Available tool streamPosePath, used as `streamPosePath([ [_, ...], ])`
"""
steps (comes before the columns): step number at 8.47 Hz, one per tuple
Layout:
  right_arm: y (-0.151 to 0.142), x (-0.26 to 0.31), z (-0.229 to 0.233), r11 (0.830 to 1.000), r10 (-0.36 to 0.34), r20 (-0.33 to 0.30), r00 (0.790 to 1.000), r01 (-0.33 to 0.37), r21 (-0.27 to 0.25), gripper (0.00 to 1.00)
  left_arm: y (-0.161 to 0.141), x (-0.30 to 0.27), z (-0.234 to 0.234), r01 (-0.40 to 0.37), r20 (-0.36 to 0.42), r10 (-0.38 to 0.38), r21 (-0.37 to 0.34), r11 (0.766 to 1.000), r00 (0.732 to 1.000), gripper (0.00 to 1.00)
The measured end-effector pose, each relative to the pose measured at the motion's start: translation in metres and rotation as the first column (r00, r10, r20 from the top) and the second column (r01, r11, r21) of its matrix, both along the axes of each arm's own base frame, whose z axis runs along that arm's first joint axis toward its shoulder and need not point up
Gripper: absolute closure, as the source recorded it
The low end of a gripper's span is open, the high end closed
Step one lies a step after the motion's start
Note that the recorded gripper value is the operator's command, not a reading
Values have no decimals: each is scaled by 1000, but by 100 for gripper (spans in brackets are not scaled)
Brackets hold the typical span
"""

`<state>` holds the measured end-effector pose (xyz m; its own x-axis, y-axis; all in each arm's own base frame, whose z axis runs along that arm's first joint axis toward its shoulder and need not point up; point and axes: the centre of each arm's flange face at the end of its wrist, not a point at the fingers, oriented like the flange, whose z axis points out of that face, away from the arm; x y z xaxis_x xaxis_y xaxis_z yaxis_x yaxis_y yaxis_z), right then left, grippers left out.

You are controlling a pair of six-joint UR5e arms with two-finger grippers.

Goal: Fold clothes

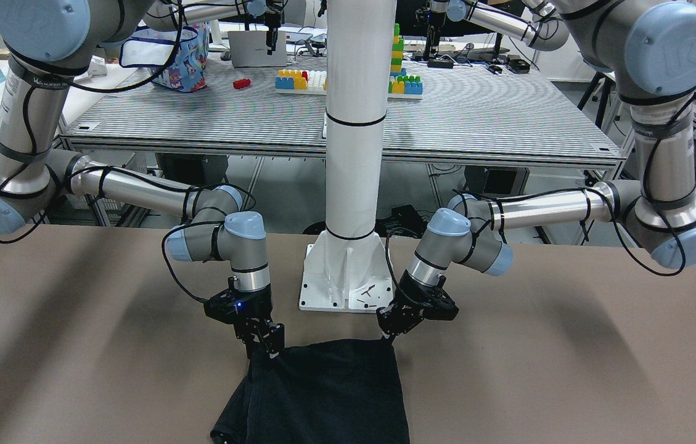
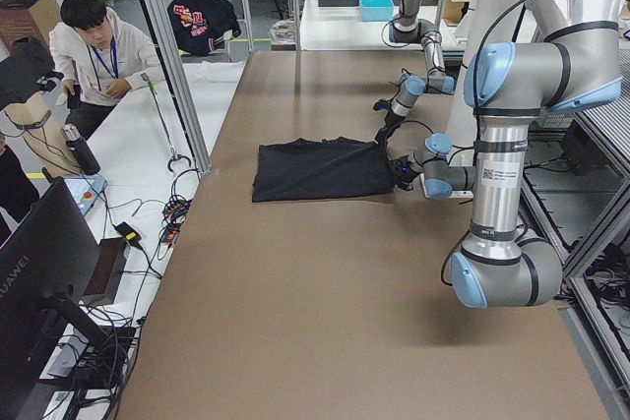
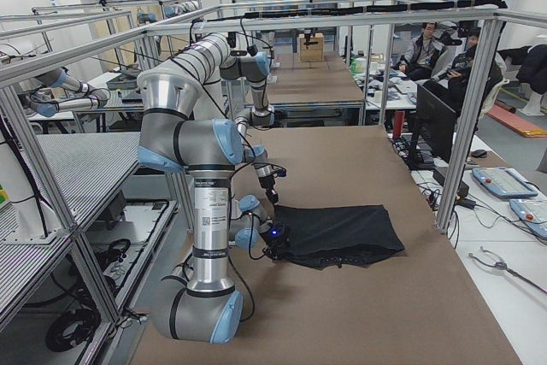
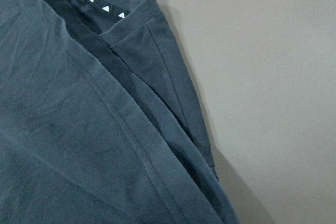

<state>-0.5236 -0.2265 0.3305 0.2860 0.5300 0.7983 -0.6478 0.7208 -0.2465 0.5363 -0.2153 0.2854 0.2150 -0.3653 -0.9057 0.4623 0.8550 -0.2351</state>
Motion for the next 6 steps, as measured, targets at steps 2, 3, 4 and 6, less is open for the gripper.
streamPosePath([
  [2, 3, -4, -6, 1000, 2, 10, 1000, -2, 3, 39, 0, 0, 0, -2, 3, 2, 5, 1000, 1000, 100],
  [3, 3, -5, -8, 1000, 3, 12, 1000, -3, 4, 30, 0, 0, 0, -2, 4, 2, 6, 1000, 1000, 100],
  [4, 4, -5, -9, 1000, 4, 12, 1000, -4, 7, 27, -1, 0, 0, -2, 4, 2, 7, 1000, 1000, 100],
  [6, 9, -7, -9, 1000, 5, 10, 1000, -5, 16, 35, -1, 0, 0, -3, 6, 3, 10, 1000, 1000, 100],
])
